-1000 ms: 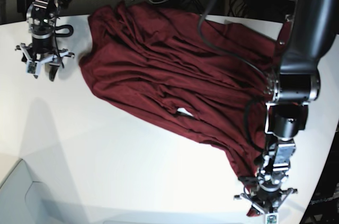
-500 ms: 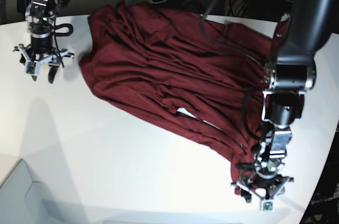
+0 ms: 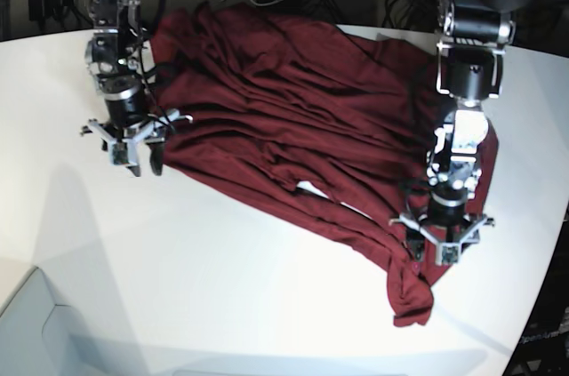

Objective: Layout the t-shirt on the table in an organized manner, then fold the t-shirt properly
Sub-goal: 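Grasp the shirt with both grippers and pull it flat across the table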

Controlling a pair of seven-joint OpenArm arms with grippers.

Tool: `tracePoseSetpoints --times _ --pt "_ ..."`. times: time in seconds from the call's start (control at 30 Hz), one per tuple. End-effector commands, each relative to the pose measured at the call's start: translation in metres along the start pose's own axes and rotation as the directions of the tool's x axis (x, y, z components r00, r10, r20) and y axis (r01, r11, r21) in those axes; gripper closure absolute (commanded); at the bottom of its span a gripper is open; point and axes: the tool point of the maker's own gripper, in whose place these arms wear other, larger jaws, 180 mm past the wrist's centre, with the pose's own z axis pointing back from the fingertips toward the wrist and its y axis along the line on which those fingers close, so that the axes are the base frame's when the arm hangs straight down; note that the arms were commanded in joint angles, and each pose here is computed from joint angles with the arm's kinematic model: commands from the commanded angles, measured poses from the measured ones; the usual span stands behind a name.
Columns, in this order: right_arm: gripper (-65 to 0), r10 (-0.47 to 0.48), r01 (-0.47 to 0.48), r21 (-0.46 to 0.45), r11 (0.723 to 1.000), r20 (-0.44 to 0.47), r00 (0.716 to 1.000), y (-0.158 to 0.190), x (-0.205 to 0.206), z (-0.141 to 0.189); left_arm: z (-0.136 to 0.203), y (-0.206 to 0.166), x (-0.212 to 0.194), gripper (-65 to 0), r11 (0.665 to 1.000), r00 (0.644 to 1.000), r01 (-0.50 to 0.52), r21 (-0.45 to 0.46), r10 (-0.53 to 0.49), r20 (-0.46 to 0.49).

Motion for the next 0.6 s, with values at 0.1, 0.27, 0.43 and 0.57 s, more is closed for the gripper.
tracePoseSetpoints --times 0.1,0.27,0.43,0.57 --pt "0.0 0.023 -0.024 0.054 0.998 0.010 1.000 0.019 0.025 -0.017 0.003 0.008 0.007 -34.3 1.000 0.999 0.009 0.011 -0.010 0.042" --pt "0.0 0.056 -0.050 0.120 0.991 -0.044 0.997 0.045 0.022 -0.023 0.008 0.013 -0.007 -34.3 1.000 1.000 0.022 0.015 -0.022 0.017" --pt "0.0 0.080 -0.058 0.182 0.982 -0.113 0.990 0.067 -0.004 -0.033 0.010 0.012 -0.012 -34.3 1.000 1.000 0.023 0.013 -0.023 0.008" --pt "0.0 0.076 -0.042 0.171 0.984 -0.197 0.978 0.059 -0.031 -0.050 0.011 0.028 -0.011 -34.3 0.998 1.000 -0.016 0.057 0.015 0.011"
